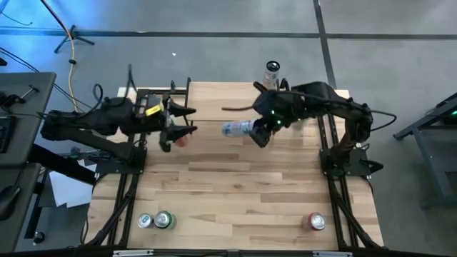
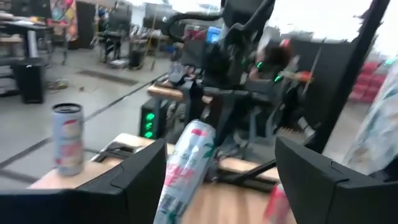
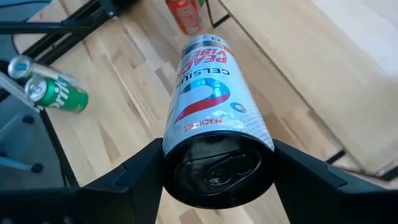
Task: Place canned beverage on shelf
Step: Put the white pink soda can on the shelf aligned with the other white pink soda can
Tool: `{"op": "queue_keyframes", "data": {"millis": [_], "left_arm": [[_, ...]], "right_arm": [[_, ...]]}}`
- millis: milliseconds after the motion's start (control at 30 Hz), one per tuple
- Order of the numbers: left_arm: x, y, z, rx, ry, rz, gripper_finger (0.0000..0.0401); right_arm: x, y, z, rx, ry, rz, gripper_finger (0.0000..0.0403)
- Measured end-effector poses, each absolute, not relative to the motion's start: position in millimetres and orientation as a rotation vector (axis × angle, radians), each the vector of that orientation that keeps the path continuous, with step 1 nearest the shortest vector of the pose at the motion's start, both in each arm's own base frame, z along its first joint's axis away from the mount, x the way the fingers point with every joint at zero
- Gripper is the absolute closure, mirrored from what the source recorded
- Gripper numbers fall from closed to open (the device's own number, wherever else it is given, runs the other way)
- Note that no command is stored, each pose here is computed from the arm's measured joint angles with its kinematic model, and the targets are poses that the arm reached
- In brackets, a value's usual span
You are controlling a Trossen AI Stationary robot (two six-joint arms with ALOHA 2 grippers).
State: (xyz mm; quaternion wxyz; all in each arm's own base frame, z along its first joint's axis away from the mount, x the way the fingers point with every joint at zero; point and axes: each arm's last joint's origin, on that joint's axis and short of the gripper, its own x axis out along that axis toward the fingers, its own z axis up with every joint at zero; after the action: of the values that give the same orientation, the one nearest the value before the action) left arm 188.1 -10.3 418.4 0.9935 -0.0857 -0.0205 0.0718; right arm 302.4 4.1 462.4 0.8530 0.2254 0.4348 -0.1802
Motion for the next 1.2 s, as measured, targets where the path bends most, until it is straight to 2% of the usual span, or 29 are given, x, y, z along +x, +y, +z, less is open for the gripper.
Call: {"op": "queue_keyframes", "data": {"millis": [167,367,500,900,1200], "left_arm": [[215.4,10.8,423.8,-0.140,0.147,0.152,0.0126],[256.4,36.7,427.1,-0.163,0.352,0.168,0.0083],[277.2,42.7,420.3,-0.100,0.475,0.181,0.0058],[311.0,46.1,395.3,0.107,0.566,0.079,0.0052],[327.3,44.7,379.5,0.084,0.595,-0.052,0.0052]], "right_arm": [[302.9,-11.7,462.5,0.369,0.938,-0.291,0.0162],[302.4,-26.5,462.7,0.254,0.949,-0.236,0.0162],[302.0,-30.9,462.7,0.204,0.956,-0.189,0.0162],[305.3,-30.3,460.3,0.217,0.964,-0.177,0.0162],[317.6,-28.7,454.3,0.215,0.962,-0.112,0.0162]]}}
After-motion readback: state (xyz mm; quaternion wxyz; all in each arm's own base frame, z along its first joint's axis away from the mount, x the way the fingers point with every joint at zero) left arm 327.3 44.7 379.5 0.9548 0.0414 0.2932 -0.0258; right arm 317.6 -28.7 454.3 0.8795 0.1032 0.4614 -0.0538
